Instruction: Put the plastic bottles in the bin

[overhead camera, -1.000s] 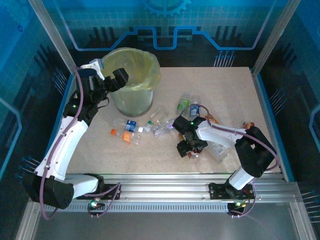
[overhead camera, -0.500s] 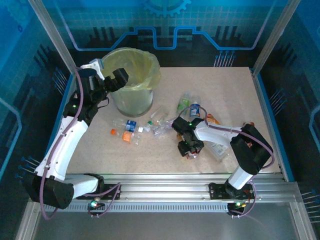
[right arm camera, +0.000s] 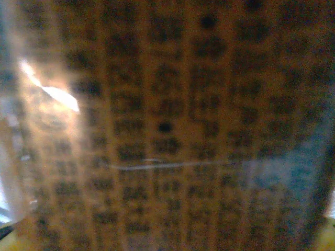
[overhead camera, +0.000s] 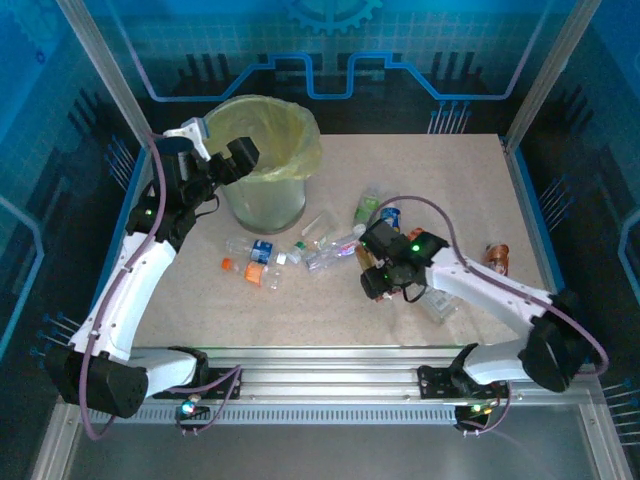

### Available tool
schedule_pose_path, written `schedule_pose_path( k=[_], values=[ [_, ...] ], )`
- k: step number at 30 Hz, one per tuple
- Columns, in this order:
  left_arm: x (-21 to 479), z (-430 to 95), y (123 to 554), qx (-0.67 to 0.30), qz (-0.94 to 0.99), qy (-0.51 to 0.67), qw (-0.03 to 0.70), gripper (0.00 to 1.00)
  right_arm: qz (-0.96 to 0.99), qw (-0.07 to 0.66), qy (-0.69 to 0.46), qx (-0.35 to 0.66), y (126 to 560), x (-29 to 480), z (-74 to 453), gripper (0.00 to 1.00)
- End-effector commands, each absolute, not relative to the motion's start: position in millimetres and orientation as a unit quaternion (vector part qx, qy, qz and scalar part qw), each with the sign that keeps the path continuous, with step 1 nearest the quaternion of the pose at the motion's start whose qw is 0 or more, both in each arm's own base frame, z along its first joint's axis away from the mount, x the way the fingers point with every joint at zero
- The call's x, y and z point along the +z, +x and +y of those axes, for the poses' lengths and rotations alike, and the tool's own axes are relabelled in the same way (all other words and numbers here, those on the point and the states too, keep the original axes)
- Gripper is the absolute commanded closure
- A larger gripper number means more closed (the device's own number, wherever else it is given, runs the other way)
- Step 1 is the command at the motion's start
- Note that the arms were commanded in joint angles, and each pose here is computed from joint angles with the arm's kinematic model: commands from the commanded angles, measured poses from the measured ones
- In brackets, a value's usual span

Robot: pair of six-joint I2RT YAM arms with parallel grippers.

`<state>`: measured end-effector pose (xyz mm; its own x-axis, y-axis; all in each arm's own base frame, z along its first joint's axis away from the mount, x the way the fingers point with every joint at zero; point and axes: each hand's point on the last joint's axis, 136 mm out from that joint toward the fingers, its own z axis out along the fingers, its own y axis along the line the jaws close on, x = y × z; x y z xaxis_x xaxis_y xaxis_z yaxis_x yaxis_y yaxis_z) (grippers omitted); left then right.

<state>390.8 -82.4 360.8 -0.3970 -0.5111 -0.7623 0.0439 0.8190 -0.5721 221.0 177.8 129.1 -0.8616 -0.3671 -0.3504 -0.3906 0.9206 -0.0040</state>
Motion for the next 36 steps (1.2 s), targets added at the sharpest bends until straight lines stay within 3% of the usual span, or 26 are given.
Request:
schedule_pose_path(
  k=[1,7,13,24,36],
  values=[
    [379.8,-103.4,382.6,-0.314,0.788,-0.111,0.518,0.01,0.941,0.259,-0.203,0.074,231.7,179.5,187.6,0.46],
    [396.6,-134.6,366.7,-0.391,0.768,-0.052,0.504,0.01,0.873,0.410,-0.208,0.167,254.4,256.5,212.9,0.47],
    [411.5,-181.3,347.3,-0.467,0.744,0.027,0.478,0.01,0.807,0.502,-0.213,0.226,271.7,307.5,234.1,0.49],
    [430.5,-264.8,314.1,-0.495,0.707,0.193,0.466,0.02,0.770,0.509,-0.258,0.284,271.4,325.3,266.1,0.49],
    [434.9,-300.7,323.9,-0.510,0.695,0.228,0.452,0.22,0.775,0.496,-0.268,0.287,271.1,317.2,271.4,0.49]
  ],
)
